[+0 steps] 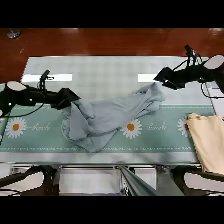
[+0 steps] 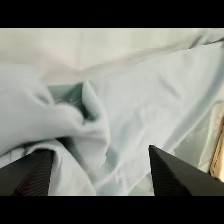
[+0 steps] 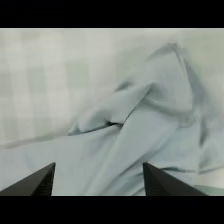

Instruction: Fold the shirts.

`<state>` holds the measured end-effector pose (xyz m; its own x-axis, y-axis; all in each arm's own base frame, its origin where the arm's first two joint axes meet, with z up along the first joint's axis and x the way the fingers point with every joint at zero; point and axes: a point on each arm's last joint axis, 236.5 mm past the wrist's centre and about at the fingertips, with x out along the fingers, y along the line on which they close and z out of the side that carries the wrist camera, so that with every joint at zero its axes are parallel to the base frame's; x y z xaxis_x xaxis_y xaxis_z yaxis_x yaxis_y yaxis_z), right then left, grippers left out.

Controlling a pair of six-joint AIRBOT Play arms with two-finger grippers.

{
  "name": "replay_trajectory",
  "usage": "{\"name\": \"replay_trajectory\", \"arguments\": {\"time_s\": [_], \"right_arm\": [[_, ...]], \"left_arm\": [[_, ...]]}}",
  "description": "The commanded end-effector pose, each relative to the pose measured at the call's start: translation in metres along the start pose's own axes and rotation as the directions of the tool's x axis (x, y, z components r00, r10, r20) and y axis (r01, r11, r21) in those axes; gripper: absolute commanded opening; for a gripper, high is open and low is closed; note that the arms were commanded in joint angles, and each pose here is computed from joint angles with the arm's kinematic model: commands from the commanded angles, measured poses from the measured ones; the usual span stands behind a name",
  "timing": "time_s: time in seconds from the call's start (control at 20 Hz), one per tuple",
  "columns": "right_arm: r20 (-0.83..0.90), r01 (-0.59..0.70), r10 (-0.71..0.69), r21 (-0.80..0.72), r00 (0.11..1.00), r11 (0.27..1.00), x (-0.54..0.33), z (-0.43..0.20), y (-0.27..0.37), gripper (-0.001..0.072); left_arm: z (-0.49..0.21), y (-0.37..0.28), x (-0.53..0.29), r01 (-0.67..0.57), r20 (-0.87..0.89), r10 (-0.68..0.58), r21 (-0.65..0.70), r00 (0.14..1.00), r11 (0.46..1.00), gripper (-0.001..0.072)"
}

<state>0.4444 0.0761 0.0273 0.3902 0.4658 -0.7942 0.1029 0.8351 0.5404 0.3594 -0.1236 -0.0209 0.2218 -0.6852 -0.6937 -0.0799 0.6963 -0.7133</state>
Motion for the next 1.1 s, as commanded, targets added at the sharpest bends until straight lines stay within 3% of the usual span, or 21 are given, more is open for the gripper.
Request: {"name": "replay_trajectory", "arguments": {"time_s": [0.0,0.15,0.25,0.4,0.6,0.65,0.7,0.75,1.05], "right_arm": [[-0.066,-0.001,0.000,-0.024,0.998,1.000,-0.044,0.006,-0.016,0.0627],[-0.017,0.127,-0.126,0.040,0.992,0.991,-0.107,0.002,-0.079,0.0626],[0.018,0.163,-0.167,0.138,0.986,0.977,-0.122,-0.016,-0.112,0.0625],[-0.007,0.154,-0.158,0.270,0.987,0.950,-0.097,-0.074,-0.140,0.0617],[-0.064,0.100,-0.084,0.332,0.994,0.938,-0.049,-0.125,-0.137,0.0617],[-0.070,0.098,-0.079,0.330,0.994,0.939,-0.042,-0.129,-0.134,0.0617],[-0.075,0.100,-0.081,0.312,0.994,0.945,-0.037,-0.131,-0.130,0.0617],[-0.075,0.097,-0.078,0.293,0.994,0.951,-0.033,-0.130,-0.125,0.0617],[-0.077,0.040,-0.021,0.261,0.997,0.964,0.001,-0.110,-0.095,0.0617]], "left_arm": [[0.010,0.009,-0.043,-0.019,-0.067,0.019,0.005,0.998,1.000,0.0699],[0.011,0.030,-0.074,-0.025,0.017,0.026,-0.065,1.000,0.998,0.0699],[-0.019,0.036,-0.053,0.020,-0.044,-0.025,-0.110,0.999,0.994,0.0699],[-0.050,0.031,-0.010,0.120,-0.065,-0.127,-0.110,0.990,0.987,0.0699],[-0.058,0.032,0.030,0.059,-0.063,-0.063,-0.068,0.996,0.996,0.0697],[-0.057,0.029,0.037,0.053,-0.059,-0.057,-0.055,0.997,0.997,0.0665],[-0.057,0.025,0.042,0.051,-0.067,-0.053,-0.037,0.996,0.998,0.0379],[-0.056,0.021,0.042,0.055,-0.069,-0.056,-0.018,0.996,0.998,0.0037],[-0.030,0.003,0.027,0.084,-0.033,-0.083,0.041,0.996,0.996,0.0022]]}}
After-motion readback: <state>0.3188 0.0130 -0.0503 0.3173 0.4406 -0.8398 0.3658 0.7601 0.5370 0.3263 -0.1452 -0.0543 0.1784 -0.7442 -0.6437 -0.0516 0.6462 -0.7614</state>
